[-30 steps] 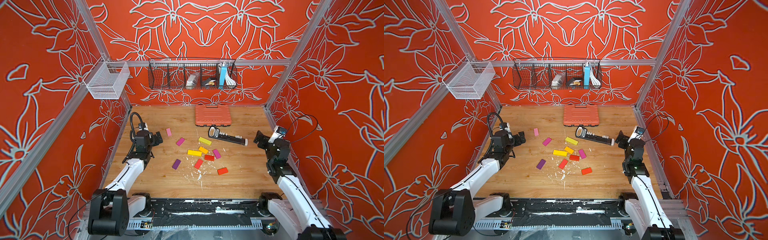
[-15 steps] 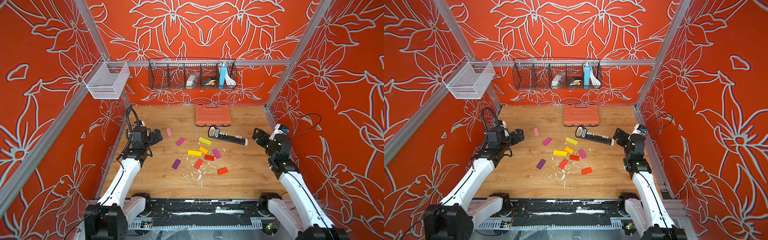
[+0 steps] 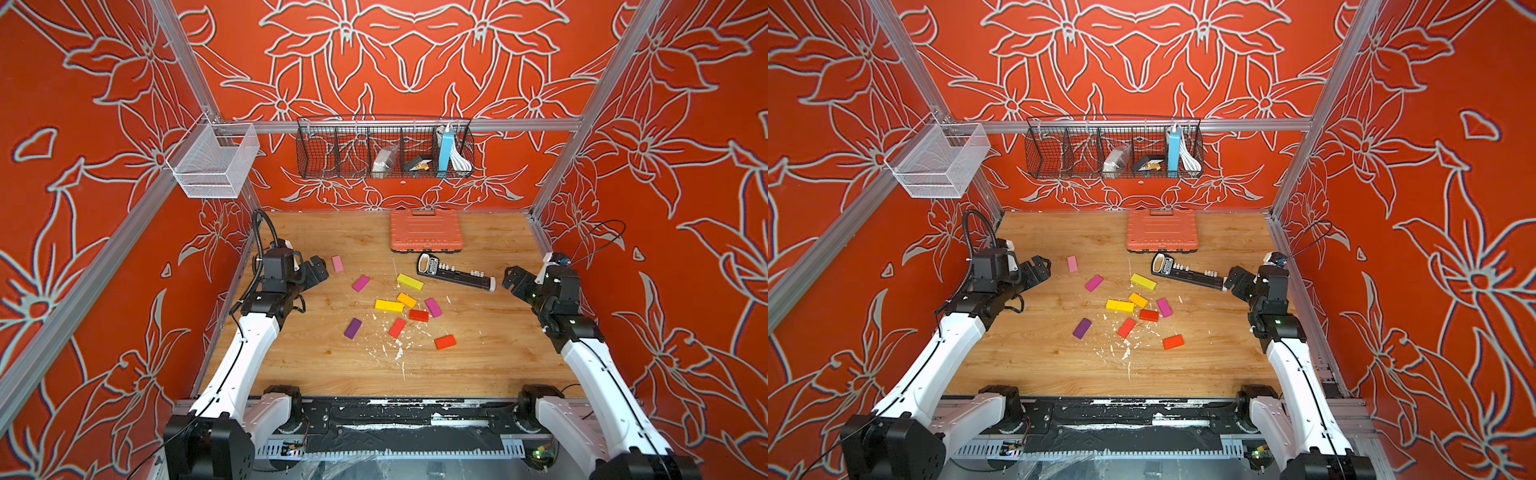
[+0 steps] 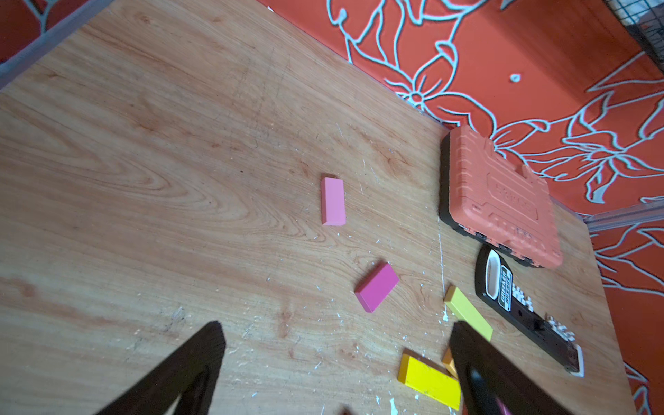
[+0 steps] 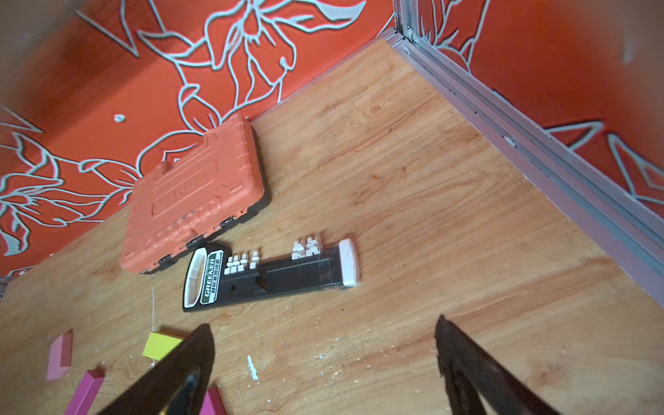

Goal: Assemble the letter c with building blocks
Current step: Pick up the building block from the center of the board.

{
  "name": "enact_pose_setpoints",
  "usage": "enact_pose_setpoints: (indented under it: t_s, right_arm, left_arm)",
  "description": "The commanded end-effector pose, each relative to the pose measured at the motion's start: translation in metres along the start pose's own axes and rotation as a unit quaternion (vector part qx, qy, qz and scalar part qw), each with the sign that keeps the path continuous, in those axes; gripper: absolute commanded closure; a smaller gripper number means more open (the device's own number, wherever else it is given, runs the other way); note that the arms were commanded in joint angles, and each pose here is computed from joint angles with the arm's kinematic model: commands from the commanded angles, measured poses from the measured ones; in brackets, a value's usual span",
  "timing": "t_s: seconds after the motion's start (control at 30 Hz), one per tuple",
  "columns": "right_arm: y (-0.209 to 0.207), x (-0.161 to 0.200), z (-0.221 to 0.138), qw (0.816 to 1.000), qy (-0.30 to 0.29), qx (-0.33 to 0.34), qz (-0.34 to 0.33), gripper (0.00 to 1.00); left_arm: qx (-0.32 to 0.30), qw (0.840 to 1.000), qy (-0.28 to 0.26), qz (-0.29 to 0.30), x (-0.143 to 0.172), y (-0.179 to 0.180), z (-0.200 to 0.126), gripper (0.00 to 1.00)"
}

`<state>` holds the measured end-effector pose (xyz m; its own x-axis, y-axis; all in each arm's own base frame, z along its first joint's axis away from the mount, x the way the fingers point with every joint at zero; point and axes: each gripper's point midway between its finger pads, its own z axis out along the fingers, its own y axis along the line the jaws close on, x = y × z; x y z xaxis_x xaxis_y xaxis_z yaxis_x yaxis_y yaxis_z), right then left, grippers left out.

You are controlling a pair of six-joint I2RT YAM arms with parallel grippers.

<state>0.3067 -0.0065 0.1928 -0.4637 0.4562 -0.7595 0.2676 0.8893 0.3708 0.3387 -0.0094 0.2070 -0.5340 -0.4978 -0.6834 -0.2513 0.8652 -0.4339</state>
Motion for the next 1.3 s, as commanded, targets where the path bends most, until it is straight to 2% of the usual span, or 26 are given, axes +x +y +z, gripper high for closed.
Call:
enact_pose_setpoints:
  t_s: [0.0, 0.4, 0.73, 1.07, 1.27]
  right_arm:
    - [0.003, -0.001, -0.006, 1.0, 0.016, -0.001, -0.005, 0.02]
    - [0.018, 0.02, 0.008, 0.994, 0.096, -0.03, 0.037, 0.02]
    - [0.018, 0.028, 0.012, 0.992, 0.121, -0.027, 0.038, 0.02]
    - [0.032, 0.028, 0.014, 0.987, 0.141, -0.053, 0.061, 0.02]
    - [0.057, 0.027, 0.018, 0.982, 0.162, -0.077, 0.056, 0.02]
  left_arm:
    - [0.008, 1.0, 0.012, 0.007, 0.003, -0.005, -0.002, 0.02]
    - [0.028, 0.999, 0.012, 0.018, 0.003, -0.013, -0.013, 0.02]
    - [0.025, 0.999, 0.042, 0.023, 0.017, -0.01, -0.009, 0.02]
    - [0.037, 0.997, 0.063, 0.034, 0.019, -0.018, -0.01, 0.02]
    - [0.069, 0.994, 0.084, 0.004, 0.028, -0.029, -0.017, 0.02]
